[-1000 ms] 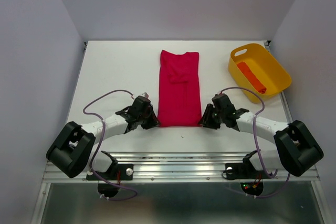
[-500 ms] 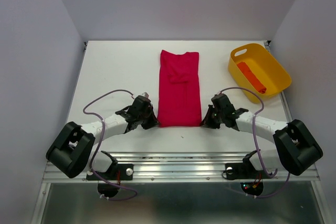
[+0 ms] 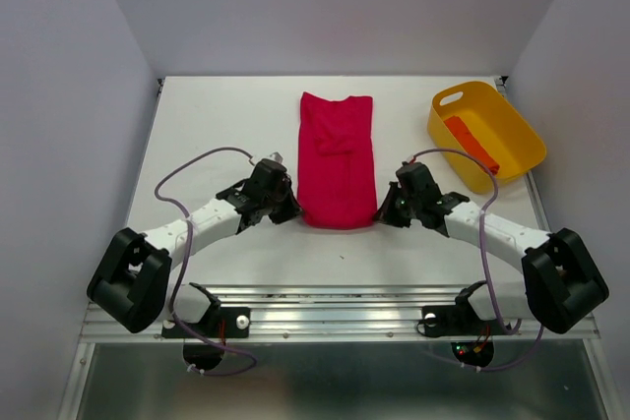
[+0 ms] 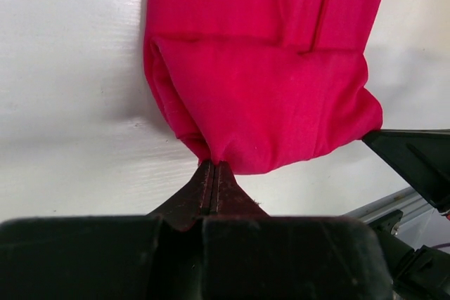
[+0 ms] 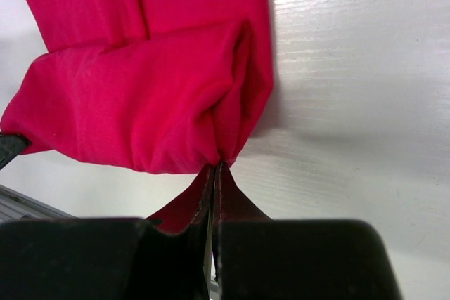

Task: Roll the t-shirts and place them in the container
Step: Roll the T-shirt to the center of the board.

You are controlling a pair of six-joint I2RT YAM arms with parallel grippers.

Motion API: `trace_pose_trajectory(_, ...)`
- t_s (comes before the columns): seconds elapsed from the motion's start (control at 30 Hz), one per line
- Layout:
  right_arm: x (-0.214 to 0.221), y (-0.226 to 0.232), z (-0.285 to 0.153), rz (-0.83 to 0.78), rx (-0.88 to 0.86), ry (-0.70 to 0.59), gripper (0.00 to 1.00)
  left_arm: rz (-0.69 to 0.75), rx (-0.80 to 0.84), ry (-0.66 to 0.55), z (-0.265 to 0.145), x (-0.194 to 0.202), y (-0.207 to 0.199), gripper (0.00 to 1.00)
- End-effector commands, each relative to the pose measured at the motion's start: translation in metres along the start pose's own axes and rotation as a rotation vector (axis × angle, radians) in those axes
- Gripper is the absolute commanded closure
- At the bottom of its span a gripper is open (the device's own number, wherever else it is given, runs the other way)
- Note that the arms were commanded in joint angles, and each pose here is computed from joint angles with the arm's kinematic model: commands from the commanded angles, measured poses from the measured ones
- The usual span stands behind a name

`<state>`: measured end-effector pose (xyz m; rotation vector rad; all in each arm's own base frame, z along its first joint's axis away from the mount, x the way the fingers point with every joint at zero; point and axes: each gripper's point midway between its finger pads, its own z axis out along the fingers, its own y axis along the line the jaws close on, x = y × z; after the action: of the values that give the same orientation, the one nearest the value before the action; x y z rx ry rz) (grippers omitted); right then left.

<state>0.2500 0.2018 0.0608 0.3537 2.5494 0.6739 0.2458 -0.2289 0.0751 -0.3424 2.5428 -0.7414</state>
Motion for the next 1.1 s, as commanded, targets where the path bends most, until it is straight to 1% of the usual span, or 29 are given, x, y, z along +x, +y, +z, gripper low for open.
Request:
trace_pose_trajectory(0.0,-0.025,0.018,-0.008,-0.035,-0.02,-0.082,0.99,0.019,-0.011,-0.02,0.0,-0.018,-0.007,1.0)
trace_pose_trajectory(0.13,-0.037,0.025,-0.008,-0.051,-0.014,-0.108,0.99,0.021,0.006,-0.029,0.0,-0.03,-0.017,1.0)
trace_pose_trajectory(0.4,-0.061,0.035,-0.003,-0.075,0.007,-0.157,0.99,0.024,0.02,-0.04,0.006,-0.053,-0.022,1.0)
trace_pose_trajectory(0.73,-0.085,0.039,0.009,-0.084,0.031,-0.17,0.99,0.035,0.007,-0.007,0.026,-0.07,-0.019,1.0)
trace_pose_trajectory(1.07,-0.104,0.036,0.023,-0.065,0.056,-0.171,0.99,0.064,-0.003,-0.016,0.034,-0.098,-0.021,1.0)
